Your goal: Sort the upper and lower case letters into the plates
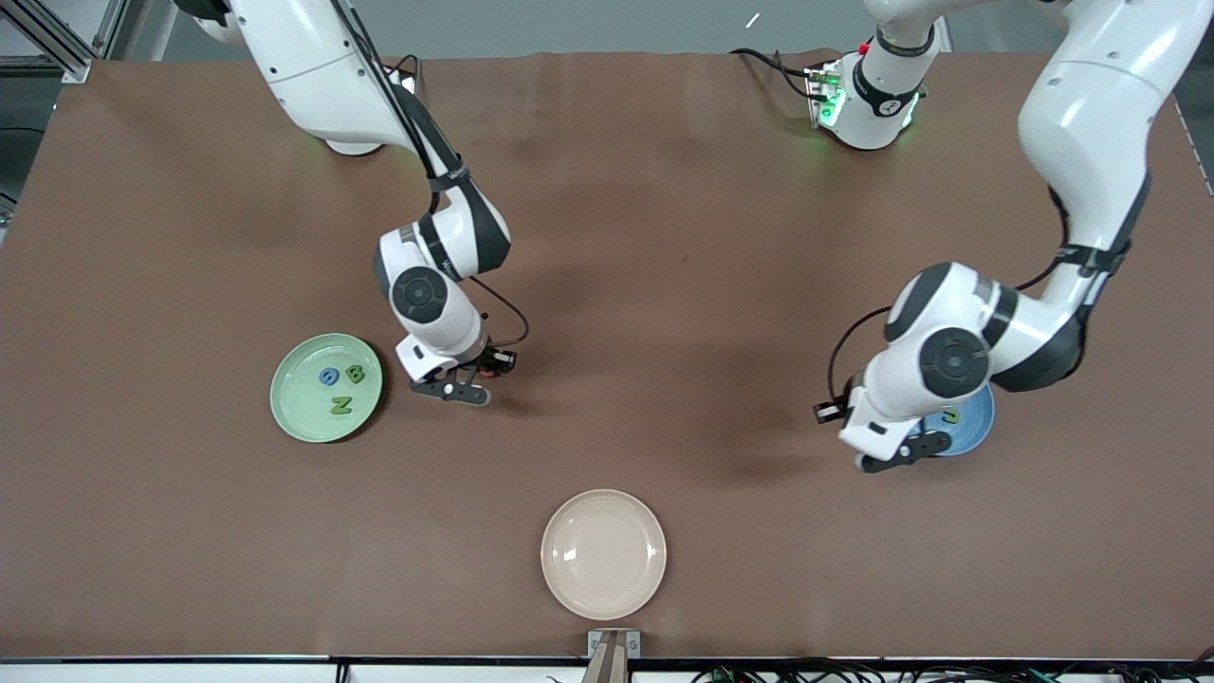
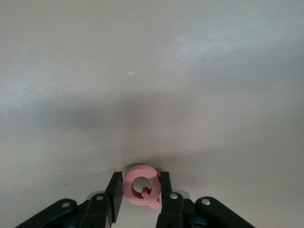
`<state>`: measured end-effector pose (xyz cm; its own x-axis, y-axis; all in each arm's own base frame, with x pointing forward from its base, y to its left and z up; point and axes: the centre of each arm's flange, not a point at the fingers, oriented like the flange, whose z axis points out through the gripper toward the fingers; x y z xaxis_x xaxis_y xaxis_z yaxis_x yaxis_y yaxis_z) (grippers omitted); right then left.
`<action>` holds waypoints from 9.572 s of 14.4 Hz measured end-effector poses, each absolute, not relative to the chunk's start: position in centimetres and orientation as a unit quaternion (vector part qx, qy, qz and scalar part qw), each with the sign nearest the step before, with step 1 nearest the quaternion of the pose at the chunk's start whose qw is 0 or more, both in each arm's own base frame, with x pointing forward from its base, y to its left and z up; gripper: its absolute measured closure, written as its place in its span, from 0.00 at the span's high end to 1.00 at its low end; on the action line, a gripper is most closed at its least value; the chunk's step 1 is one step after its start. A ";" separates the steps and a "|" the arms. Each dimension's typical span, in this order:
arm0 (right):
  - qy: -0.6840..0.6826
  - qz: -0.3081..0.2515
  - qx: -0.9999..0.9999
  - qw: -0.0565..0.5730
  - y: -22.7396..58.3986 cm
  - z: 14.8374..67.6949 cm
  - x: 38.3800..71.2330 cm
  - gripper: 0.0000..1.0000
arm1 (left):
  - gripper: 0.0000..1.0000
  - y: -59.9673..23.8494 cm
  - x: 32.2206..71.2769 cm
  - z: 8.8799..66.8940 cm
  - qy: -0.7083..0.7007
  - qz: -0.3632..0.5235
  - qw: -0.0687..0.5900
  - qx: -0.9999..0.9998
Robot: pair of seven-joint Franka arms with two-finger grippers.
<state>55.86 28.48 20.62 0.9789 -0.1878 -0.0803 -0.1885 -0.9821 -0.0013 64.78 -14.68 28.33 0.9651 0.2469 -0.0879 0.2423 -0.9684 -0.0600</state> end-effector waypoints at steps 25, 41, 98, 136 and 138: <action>-0.071 0.083 -0.993 0.033 -2.5 18.8 59.0 0.36 | 0.28 -1.1 61.9 19.2 -0.029 0.014 0.050 -0.998; -0.014 0.114 -0.992 0.046 0.3 29.6 62.5 1.00 | 1.00 -1.6 65.0 32.3 -0.067 -0.033 0.063 -0.995; 0.010 0.044 -0.999 0.008 -5.0 64.9 54.0 1.00 | 1.00 -1.2 59.5 65.4 -0.044 -0.078 -0.038 -0.995; 0.005 0.020 -1.000 0.006 -5.1 65.3 50.7 1.00 | 1.00 -2.4 56.4 65.5 -0.033 -0.082 -0.029 -0.996; 0.005 0.019 -1.000 0.006 -5.1 65.3 51.0 1.00 | 1.00 -2.4 56.5 65.4 -0.033 -0.081 -0.029 -0.996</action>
<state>51.01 -5.06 65.33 0.9992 -0.0098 -0.0379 -0.0103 -0.9999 -0.0117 56.46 -2.37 65.36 0.9846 0.0705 0.1599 0.0610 -0.9961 0.0634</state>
